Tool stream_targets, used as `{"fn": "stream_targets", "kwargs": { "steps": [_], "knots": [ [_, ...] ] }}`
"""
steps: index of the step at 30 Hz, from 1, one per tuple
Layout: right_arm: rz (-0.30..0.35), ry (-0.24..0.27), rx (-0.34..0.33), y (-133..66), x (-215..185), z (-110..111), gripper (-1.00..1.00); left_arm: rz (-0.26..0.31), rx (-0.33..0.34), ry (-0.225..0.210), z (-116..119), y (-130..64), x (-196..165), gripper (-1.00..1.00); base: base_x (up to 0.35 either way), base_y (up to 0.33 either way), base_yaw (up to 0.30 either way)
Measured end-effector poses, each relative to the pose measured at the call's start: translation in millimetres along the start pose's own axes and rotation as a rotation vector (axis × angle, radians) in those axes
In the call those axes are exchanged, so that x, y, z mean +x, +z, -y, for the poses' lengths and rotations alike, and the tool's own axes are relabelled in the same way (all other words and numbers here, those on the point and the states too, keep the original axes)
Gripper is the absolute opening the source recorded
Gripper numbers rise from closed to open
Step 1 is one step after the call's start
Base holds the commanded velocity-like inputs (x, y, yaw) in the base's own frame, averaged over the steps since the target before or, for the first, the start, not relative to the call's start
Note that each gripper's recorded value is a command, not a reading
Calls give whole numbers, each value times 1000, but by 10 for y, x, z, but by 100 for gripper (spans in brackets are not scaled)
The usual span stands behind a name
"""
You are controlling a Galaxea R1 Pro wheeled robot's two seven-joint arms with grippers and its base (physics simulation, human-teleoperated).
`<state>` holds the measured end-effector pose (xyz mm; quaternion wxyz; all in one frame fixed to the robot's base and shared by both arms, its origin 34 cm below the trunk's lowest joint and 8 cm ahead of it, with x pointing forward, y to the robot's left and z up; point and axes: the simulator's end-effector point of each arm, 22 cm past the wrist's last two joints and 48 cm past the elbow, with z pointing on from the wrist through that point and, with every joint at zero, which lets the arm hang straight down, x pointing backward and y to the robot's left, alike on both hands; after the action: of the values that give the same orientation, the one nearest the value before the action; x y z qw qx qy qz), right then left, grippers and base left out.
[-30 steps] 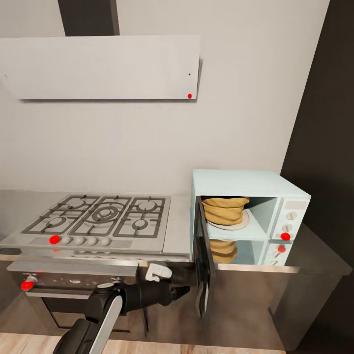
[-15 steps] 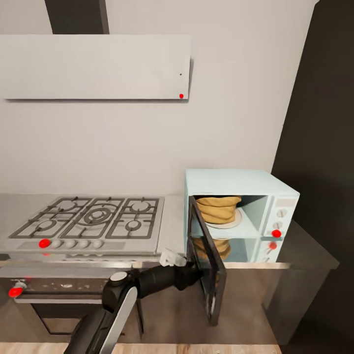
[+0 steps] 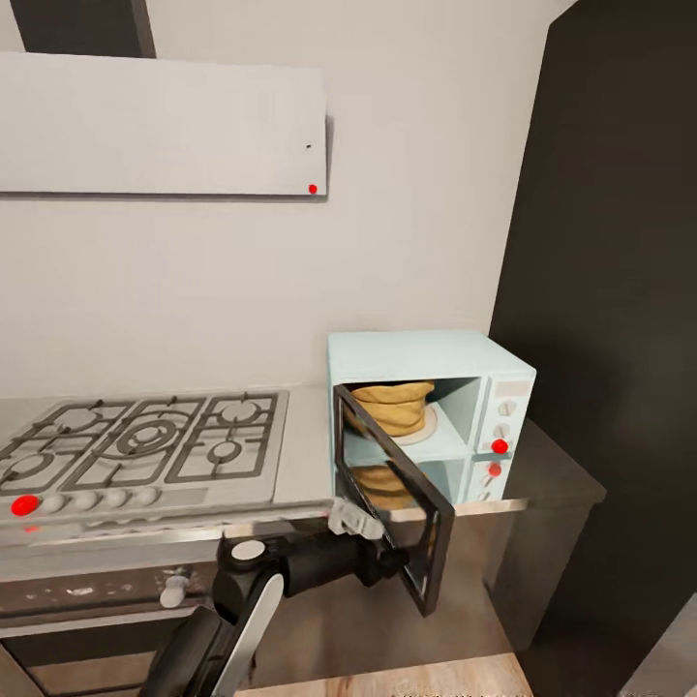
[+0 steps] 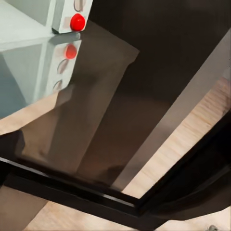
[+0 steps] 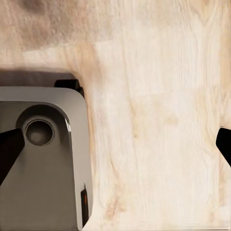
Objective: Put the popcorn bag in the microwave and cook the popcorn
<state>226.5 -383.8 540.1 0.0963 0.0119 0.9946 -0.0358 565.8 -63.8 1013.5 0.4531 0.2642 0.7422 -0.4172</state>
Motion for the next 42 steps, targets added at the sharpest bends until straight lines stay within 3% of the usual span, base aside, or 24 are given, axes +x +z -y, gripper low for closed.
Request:
{"fn": "stream_targets", "kwargs": {
  "steps": [9, 12, 15, 27, 34, 37, 42],
  "knots": [
    [1, -4, 5, 0, -3, 10, 100, -13, -61, 47, -157, -18, 23, 100, 0, 0, -171],
    [0, -5, 5, 0, -2, 10, 100, 23, -55, 83, -121, 4, -57, 100, 0, 0, -8],
    [0, -9, 4, 0, -1, 8, 100, 48, -45, 82, -95, 4, -115, 100, 0, 0, -1],
    [2, -10, 5, -2, -4, 17, 100, 51, -70, 70, -73, 54, -120, 100, 149, 0, 0],
    [3, -9, 7, -2, -10, 31, 100, 27, -14, 97, 217, 195, -39, 100, 73, 0, 0],
    [4, -6, 11, -3, -12, 46, 100, -3, 51, 131, 609, 360, 69, 100, 1, 0, 0],
    [4, -2, 13, -2, -14, 49, 100, -14, 0, 153, 623, 436, 114, 100, 0, 0, 0]
  ]
}}
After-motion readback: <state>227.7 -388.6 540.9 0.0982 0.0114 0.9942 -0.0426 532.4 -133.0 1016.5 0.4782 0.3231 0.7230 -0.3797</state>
